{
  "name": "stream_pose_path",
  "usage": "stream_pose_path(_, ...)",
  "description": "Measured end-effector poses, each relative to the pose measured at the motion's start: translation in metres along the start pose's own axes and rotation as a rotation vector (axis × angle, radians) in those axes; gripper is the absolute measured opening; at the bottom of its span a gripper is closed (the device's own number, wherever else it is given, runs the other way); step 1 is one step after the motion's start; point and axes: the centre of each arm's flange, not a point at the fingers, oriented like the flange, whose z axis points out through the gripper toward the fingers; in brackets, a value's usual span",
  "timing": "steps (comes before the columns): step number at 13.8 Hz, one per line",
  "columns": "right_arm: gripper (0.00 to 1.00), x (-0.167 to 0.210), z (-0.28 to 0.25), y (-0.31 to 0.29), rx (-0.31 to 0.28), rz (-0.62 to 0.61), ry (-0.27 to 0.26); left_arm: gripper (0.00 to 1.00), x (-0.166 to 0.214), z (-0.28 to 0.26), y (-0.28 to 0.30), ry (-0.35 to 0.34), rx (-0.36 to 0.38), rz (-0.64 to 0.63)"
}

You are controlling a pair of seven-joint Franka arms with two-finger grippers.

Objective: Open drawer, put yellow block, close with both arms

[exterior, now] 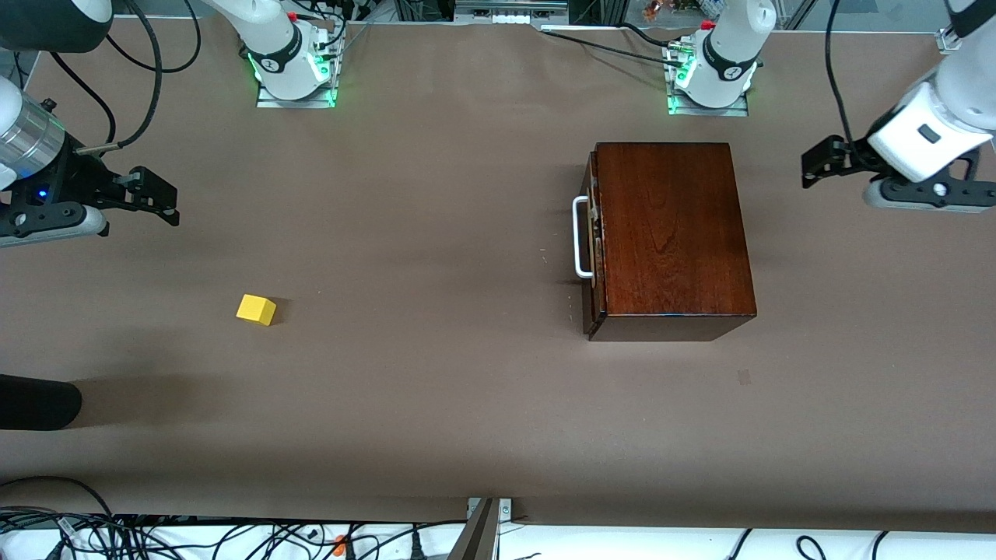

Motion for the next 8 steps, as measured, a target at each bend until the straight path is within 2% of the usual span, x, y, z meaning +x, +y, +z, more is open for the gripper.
stream_pose_path(5, 1.00, 0.000, 0.000, 0.000, 0.000, 0.003, 0.000, 1.00, 0.011, 0.025, 0.086, -0.042, 0.007, 0.067)
stream_pose_path(8, 1.00, 0.000, 0.000, 0.001, 0.000, 0.003, 0.000, 1.00, 0.024, 0.041, 0.149, -0.057, -0.001, 0.018)
